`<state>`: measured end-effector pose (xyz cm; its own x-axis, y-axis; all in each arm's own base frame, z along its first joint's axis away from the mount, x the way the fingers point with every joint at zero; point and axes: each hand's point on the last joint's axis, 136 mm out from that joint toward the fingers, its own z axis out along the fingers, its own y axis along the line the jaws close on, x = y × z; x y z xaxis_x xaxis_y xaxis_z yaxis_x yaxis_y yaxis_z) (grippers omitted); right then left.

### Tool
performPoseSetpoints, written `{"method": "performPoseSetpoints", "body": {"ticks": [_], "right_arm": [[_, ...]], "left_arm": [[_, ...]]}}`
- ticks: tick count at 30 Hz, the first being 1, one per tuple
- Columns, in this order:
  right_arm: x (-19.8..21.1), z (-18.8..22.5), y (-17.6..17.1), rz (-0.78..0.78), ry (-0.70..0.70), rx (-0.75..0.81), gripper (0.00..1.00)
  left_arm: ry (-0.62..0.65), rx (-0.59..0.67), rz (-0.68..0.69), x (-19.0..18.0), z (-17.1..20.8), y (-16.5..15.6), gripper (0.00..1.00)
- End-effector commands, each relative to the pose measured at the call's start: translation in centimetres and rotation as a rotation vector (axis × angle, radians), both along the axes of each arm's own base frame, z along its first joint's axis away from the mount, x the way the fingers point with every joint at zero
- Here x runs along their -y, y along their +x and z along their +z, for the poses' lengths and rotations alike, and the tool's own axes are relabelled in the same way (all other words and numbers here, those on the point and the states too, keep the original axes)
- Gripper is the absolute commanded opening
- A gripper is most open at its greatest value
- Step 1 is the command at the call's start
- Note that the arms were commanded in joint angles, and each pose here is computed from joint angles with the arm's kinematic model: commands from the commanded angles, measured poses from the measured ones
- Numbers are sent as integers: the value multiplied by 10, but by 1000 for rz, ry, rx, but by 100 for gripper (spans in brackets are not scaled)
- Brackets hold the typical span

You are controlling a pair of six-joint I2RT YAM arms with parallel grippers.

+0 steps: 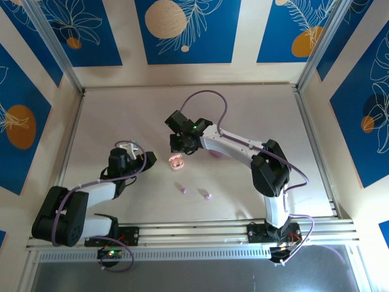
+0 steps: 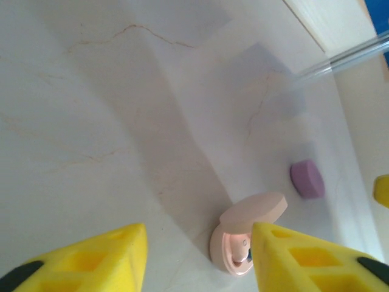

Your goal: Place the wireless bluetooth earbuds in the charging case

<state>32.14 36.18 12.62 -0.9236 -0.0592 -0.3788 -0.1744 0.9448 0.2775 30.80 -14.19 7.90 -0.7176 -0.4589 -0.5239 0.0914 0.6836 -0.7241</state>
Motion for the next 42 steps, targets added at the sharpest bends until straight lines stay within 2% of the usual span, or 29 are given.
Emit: {"method": "performPoseSetpoints", "body": {"ticks": [1,5,7,21,42], "right_arm": [[-15,-2,3,36,37,-38,7],[-21,-12,8,47,35,-72,7],[-25,-17,9,55,32,-87,8],[-20,-50,1,53,-17,-170,10],[-12,-58,-18,64,-66,-201,10]], "left_arm": [[-14,37,-61,14,12,6,39],[-15,25,-73,17,10,8,30],[-14,22,-77,18,9,8,29],[-12,16,-81,19,8,8,28],[-11,16,-87,21,7,8,28]]}}
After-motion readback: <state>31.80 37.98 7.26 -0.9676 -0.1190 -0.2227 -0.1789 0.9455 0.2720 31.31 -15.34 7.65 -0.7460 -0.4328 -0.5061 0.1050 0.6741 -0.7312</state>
